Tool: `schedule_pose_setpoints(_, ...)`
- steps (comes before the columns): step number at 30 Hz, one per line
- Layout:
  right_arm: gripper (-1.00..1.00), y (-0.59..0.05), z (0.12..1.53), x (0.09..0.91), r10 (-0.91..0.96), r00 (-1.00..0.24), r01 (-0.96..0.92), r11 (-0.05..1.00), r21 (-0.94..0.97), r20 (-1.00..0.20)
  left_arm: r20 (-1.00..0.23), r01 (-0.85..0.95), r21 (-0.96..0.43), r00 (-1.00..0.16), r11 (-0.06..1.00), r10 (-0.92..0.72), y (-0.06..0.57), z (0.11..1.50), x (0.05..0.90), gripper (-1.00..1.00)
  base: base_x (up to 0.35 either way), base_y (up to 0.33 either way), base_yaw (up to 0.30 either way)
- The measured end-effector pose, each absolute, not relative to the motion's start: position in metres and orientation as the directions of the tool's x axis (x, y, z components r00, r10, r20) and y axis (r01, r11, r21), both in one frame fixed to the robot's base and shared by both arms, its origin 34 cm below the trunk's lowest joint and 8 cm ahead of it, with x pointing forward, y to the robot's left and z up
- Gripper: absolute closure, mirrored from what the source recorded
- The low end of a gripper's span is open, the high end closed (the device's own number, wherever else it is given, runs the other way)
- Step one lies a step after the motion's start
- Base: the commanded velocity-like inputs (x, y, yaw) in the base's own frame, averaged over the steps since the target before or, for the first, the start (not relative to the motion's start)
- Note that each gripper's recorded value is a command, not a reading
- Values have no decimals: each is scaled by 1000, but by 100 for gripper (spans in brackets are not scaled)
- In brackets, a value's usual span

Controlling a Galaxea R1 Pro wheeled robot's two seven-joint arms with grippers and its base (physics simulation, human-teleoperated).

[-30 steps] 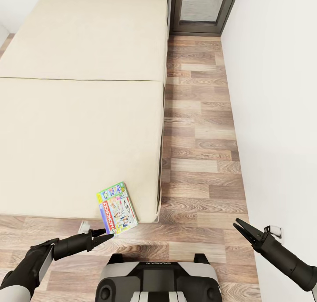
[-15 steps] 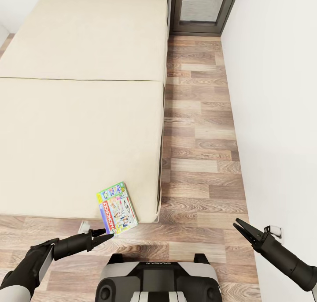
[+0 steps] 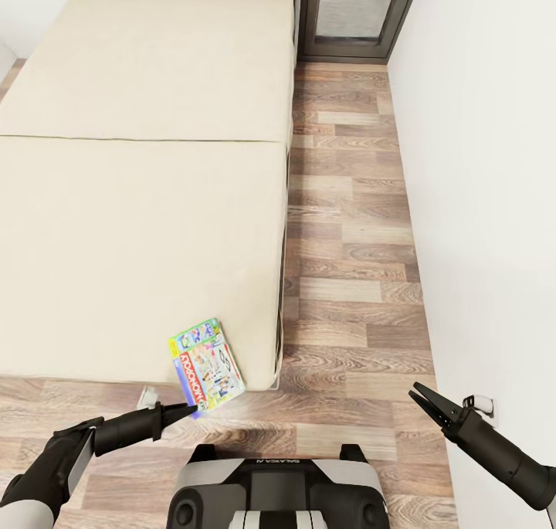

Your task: Put all the toys in the child's room - the three board games (two on the bed and one on the table), the two jigsaw puzzles on the table, and the tennis ball on the table - inside the toy box on the table in the child's room.

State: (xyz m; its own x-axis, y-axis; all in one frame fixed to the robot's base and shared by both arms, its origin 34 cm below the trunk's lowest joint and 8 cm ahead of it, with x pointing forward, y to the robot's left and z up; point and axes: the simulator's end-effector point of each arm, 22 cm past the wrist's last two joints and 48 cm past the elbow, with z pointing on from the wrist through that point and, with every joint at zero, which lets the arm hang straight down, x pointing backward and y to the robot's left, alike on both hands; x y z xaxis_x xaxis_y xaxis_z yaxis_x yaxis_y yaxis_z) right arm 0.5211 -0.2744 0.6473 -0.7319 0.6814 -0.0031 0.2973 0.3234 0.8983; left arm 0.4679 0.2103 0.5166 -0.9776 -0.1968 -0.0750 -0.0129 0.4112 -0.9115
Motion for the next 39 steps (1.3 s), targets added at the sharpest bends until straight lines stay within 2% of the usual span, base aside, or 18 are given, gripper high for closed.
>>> schedule_pose_setpoints(39, -100, -275, 652, 521, 681, -733, 297, 325, 898, -4, -71, -10, -918, -979, 397, -190, 210, 525, 467, 100, 0, 0, 0)
